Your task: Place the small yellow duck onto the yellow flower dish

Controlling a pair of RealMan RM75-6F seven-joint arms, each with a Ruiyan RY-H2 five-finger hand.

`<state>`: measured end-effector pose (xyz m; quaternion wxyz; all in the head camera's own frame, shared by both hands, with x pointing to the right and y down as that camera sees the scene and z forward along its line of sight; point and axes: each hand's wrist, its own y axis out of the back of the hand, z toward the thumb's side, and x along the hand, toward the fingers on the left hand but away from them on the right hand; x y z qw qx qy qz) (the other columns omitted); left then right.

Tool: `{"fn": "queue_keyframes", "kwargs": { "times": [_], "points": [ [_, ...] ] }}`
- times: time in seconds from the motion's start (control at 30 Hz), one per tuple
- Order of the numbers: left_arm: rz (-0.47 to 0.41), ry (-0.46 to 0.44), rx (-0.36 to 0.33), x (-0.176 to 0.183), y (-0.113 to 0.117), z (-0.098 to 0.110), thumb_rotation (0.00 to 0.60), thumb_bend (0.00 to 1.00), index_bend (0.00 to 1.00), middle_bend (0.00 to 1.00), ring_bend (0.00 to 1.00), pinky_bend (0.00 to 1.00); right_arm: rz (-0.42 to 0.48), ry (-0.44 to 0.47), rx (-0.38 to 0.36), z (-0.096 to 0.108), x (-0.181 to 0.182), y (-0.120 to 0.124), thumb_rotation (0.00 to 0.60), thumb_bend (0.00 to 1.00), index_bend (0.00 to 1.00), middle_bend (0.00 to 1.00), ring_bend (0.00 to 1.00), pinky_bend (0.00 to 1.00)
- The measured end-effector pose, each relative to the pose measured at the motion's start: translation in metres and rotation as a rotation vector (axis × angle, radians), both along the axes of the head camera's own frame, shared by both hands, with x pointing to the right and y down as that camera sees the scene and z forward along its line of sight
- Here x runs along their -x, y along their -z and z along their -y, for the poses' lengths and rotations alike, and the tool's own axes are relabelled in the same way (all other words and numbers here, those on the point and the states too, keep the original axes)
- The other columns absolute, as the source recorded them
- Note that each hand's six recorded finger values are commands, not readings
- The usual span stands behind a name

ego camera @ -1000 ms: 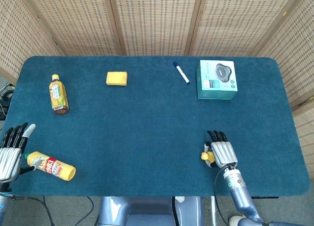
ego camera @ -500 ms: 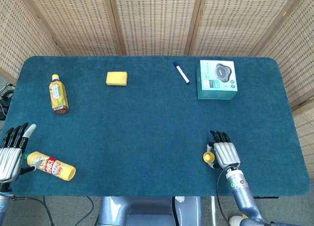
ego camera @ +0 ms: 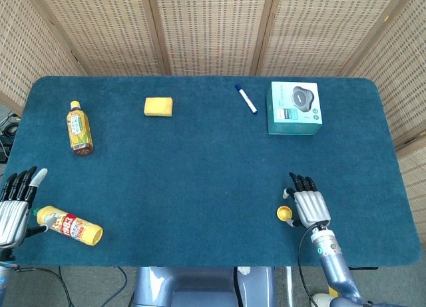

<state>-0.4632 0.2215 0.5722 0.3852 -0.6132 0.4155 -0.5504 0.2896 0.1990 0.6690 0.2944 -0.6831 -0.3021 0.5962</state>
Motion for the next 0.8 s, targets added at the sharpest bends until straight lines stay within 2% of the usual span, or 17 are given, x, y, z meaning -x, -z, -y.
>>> {"fn": "queue_keyframes", "kwargs": {
  "times": [0.13,0.23,0.4,0.8],
  "points": [
    [0.003,0.009,-0.005,0.003,0.001,0.001,0.6,0.09,0.0,0.0,0.0,0.0,-0.007,-0.01,-0.044,0.007,-0.014,0.015,0.6,0.07,0.16,0.0,0.0,0.0],
    [0.004,0.016,-0.012,0.005,0.003,0.002,0.6,0.09,0.0,0.0,0.0,0.0,-0.003,-0.023,-0.084,0.011,-0.027,0.029,0.6,0.02,0.11,0.0,0.0,0.0],
    [0.008,0.019,-0.022,0.006,0.005,0.002,0.6,0.09,0.0,0.0,0.0,0.0,0.017,-0.05,-0.139,0.008,-0.05,0.049,0.6,0.0,0.02,0.0,0.0,0.0],
    [0.023,0.033,-0.036,0.011,0.008,0.002,0.6,0.09,0.0,0.0,0.0,0.0,-0.074,-0.071,-0.227,-0.016,-0.115,0.065,0.6,0.0,0.0,0.0,0.0,0.0]
  ]
}}
